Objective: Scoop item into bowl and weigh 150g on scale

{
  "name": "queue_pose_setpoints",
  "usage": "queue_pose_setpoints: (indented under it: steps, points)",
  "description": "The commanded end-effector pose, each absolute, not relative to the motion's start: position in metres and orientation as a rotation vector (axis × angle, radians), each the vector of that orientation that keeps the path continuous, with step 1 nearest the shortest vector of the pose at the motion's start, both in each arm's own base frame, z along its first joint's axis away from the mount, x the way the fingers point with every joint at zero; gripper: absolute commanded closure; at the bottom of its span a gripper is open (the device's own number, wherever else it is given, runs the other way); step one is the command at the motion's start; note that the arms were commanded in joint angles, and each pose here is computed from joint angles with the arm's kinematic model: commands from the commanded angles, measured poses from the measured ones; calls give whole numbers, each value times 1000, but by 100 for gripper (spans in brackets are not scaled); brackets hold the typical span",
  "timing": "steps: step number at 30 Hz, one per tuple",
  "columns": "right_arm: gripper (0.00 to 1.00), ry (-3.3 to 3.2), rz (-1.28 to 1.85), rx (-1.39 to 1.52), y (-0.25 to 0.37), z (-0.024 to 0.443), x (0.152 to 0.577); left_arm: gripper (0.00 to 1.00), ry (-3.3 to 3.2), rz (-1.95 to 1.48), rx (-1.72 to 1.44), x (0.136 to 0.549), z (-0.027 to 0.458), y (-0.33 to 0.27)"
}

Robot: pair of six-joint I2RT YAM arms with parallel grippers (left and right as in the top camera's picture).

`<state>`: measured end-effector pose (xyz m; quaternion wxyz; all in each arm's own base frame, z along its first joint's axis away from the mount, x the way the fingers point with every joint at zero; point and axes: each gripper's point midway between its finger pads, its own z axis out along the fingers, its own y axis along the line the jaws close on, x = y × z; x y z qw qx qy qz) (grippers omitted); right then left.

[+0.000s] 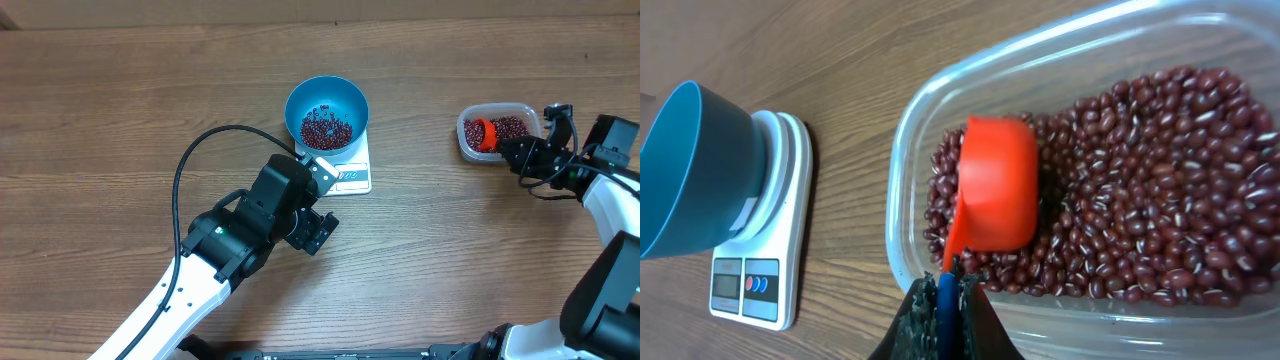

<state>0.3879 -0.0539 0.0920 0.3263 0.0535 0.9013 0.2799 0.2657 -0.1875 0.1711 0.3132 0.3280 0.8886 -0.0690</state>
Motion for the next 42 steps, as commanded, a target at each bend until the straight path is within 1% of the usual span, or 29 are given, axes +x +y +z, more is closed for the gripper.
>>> queue_pose_setpoints:
  steps: [1,19,42]
  points:
    - [96,2397,808,169,-48,71,383,1,2342,-165,875,267,169,-186]
    - [96,2329,922,232,-57,81,377,1,2341,-164,876,267,169,-186]
    - [96,2277,956,320,-72,88,378,1,2342,-164,876,267,169,-186]
